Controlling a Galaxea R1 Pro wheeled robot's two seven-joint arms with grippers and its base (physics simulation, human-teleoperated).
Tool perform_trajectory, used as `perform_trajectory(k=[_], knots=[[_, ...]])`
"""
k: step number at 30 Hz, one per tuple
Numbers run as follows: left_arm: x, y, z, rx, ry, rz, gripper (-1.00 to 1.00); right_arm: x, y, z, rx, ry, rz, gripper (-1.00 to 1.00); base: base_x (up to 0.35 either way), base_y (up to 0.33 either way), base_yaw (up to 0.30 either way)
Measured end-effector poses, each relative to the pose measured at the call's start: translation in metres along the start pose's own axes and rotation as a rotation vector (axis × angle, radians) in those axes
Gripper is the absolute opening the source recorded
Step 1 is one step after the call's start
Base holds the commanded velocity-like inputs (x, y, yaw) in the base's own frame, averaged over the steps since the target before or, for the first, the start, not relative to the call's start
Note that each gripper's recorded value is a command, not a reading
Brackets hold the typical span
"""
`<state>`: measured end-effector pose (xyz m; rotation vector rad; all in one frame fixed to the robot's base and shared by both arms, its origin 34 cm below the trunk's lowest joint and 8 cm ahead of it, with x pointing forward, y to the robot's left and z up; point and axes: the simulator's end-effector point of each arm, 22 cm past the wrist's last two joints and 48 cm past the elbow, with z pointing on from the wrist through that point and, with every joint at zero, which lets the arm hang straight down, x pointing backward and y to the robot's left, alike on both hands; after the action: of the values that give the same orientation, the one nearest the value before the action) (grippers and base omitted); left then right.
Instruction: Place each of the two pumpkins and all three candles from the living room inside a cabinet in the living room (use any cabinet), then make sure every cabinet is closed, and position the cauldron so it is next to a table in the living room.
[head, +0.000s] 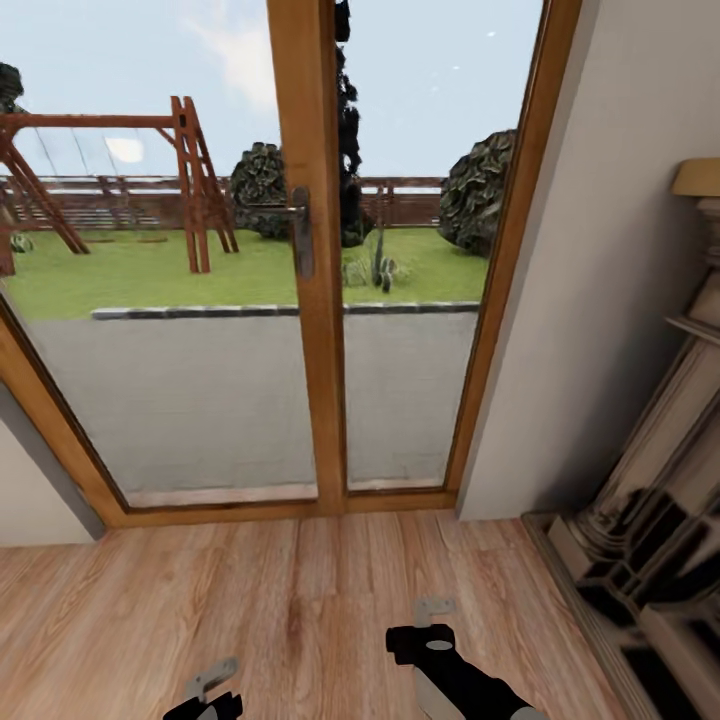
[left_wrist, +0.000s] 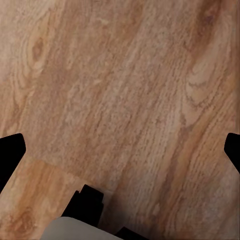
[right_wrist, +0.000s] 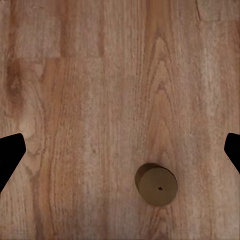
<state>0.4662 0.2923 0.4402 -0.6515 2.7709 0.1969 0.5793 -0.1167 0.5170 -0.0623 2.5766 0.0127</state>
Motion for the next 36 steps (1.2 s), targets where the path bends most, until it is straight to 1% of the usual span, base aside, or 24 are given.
perform_trajectory(k=[10, 21, 27, 32, 36], knots=[[0.0, -0.001, 0.0, 0.001, 0.001, 0.0, 1.0, 0.0, 0.0, 0.0, 0.0, -0.001, 0.0, 1.0, 0.099, -0.04, 0.001], [0.001, -0.001, 0.0, 0.002, 0.0, 0.0, 1.0, 0.0, 0.0, 0.0, 0.0, -0.001, 0.001, 1.0, 0.115, 0.044, 0.0], [0.003, -0.007, -0.001, 0.009, 0.004, 0.002, 1.0, 0.0, 0.0, 0.0, 0.0, -0.001, 0.001, 1.0, 0.036, -0.007, 0.0], [0.005, -0.01, -0.002, 0.014, 0.006, 0.003, 1.0, 0.0, -0.001, 0.0, 0.001, 0.0, 0.015, 1.0, 0.002, 0.0, 0.0], [0.006, -0.011, 0.005, 0.016, 0.005, 0.003, 1.0, 0.004, -0.005, 0.007, 0.007, 0.001, 0.026, 1.0, 0.0, 0.0, 0.0]])
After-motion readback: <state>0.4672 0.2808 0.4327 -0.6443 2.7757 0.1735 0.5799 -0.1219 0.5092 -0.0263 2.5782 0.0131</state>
